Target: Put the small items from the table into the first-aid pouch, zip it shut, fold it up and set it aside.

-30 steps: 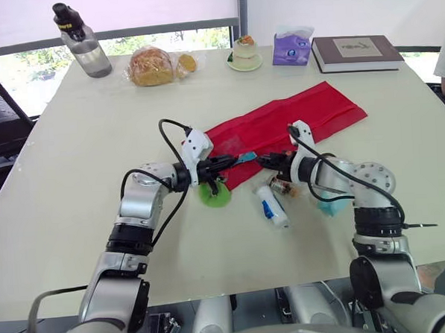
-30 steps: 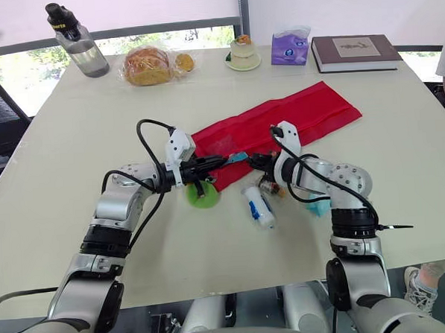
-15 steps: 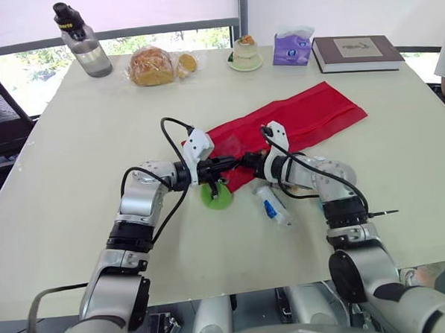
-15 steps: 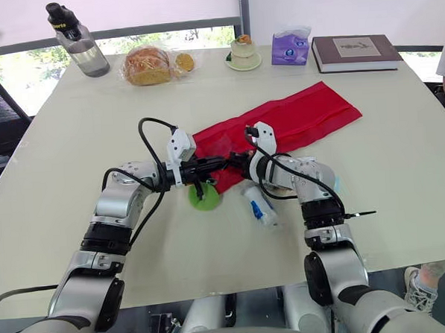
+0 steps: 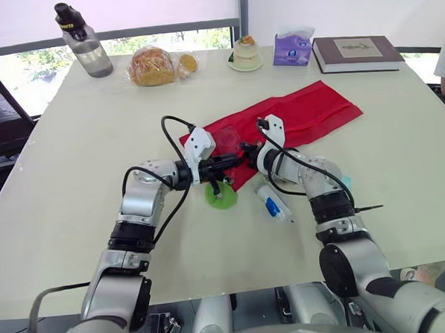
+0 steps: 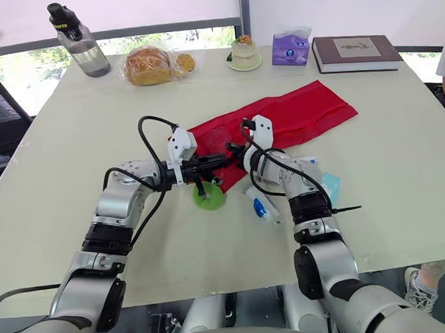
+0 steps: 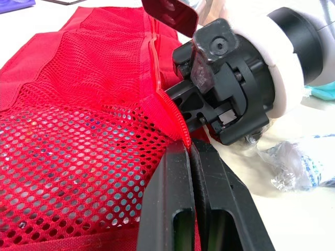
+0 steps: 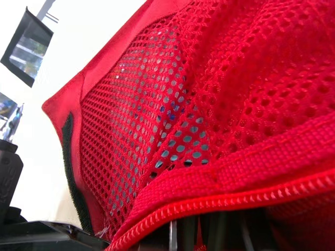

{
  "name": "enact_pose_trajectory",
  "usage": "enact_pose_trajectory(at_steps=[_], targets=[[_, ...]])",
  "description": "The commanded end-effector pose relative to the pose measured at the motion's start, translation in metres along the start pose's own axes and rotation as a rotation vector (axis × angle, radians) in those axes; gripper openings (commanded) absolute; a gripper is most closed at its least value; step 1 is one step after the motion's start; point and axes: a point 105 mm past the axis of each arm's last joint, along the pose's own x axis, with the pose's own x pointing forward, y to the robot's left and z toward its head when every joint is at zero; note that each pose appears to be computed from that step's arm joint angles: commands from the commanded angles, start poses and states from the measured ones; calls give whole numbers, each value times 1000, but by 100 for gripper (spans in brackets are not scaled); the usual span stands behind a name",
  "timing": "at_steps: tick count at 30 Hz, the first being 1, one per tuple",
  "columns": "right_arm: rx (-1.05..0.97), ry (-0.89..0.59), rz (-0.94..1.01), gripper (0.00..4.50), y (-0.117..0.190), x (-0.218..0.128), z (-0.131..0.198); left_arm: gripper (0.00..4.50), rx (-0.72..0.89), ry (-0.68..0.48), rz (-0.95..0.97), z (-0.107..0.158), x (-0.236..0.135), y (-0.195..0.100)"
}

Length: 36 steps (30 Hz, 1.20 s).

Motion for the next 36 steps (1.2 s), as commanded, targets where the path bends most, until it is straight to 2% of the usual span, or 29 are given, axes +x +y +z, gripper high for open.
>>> enact_pose_trajectory(at_steps=[1,5,9,14,18,20,23,24,26,27,30,32,33,36], targets=[[-72,-6,80,8,16,-15,6,0,37,-3,17,4,-8,7],[-164,5,84,8,13,-32,5,0,56,18,40,2,-16,16],[-314,-47,123,8,13,-54,9,0,104,103,22,-11,-31,21],[-500,-256,191,8,18,-97,41,0,143,172,26,-14,-61,40],[-649,-405,286,8,23,-138,50,0,309,311,99,-14,-84,67],[-716,-437,329,8,23,-153,48,0,336,316,174,-6,-88,83],[-765,-425,335,8,17,-165,42,0,344,322,199,-4,-89,90],[-787,-412,331,61,13,-171,39,0,344,330,199,-5,-89,91],[-825,-426,318,139,7,-188,40,0,336,352,157,-10,-90,87],[-844,-428,313,197,5,-197,41,0,337,356,134,-12,-90,85],[-850,-427,285,354,0,-227,42,98,309,329,135,-8,-90,85],[-869,-411,249,450,-5,-239,42,198,307,323,134,-6,-90,85],[-873,-405,238,450,-7,-243,42,228,307,313,131,-3,-89,85],[-883,-382,232,450,-7,-250,38,371,300,251,114,9,-82,83]])
